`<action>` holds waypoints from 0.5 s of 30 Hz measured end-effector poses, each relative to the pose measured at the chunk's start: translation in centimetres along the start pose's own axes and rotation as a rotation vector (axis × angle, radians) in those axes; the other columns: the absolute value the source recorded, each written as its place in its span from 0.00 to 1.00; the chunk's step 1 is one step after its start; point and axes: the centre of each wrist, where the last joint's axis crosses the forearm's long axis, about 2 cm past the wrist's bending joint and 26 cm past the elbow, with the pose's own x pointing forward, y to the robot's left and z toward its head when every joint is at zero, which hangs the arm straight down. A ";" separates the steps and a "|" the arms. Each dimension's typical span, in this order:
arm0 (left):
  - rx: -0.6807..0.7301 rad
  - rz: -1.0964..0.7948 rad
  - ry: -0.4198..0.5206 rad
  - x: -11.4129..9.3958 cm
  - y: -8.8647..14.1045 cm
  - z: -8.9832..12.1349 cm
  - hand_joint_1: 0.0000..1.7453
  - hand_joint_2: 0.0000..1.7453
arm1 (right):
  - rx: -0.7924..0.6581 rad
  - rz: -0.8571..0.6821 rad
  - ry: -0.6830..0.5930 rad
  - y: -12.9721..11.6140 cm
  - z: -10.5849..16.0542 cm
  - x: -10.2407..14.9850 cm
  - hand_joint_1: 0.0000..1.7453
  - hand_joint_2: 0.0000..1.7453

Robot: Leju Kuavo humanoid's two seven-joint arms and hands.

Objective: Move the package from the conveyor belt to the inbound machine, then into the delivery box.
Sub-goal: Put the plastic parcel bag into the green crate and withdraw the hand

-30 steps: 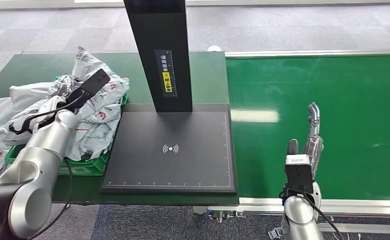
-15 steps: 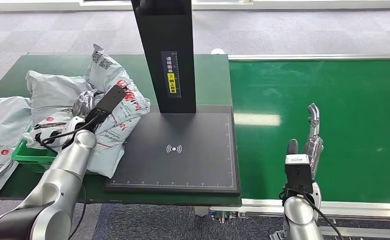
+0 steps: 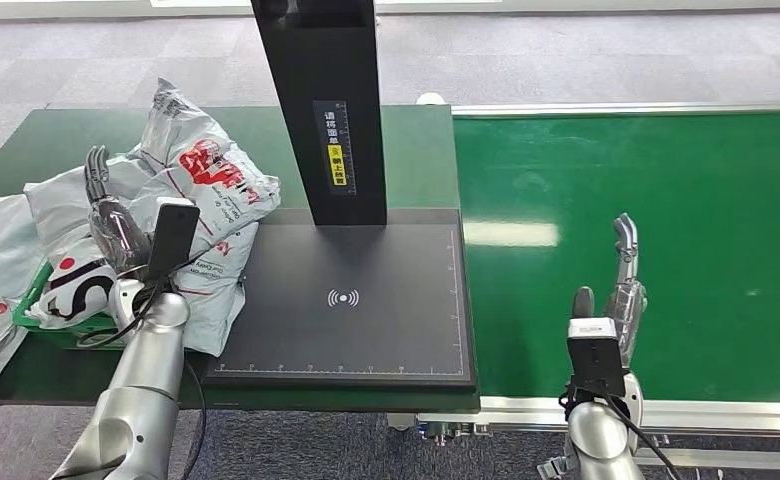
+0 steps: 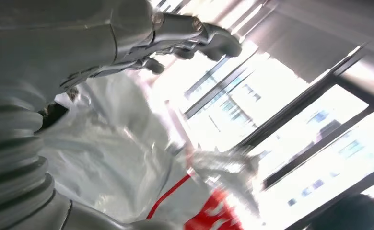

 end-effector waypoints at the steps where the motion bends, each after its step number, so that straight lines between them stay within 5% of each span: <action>1: 0.028 0.016 -0.027 0.2 0.1 0.0 0.00 1.00 | 0.000 0.000 -0.001 0.0 0.0 0.0 0.00 0.00; 6: 0.160 0.081 -0.095 1.1 1.0 -0.1 0.00 1.00 | -0.001 -0.007 -0.008 0.1 0.0 0.0 0.00 0.00; 10: 0.271 0.152 -0.140 2.8 2.3 -0.1 0.00 0.00 | -0.006 -0.017 -0.013 0.1 -0.1 0.0 0.00 0.00; 15: 0.354 0.284 -0.204 5.5 3.6 0.2 0.00 0.00 | -0.015 -0.033 -0.026 0.0 -0.3 -0.1 0.00 0.00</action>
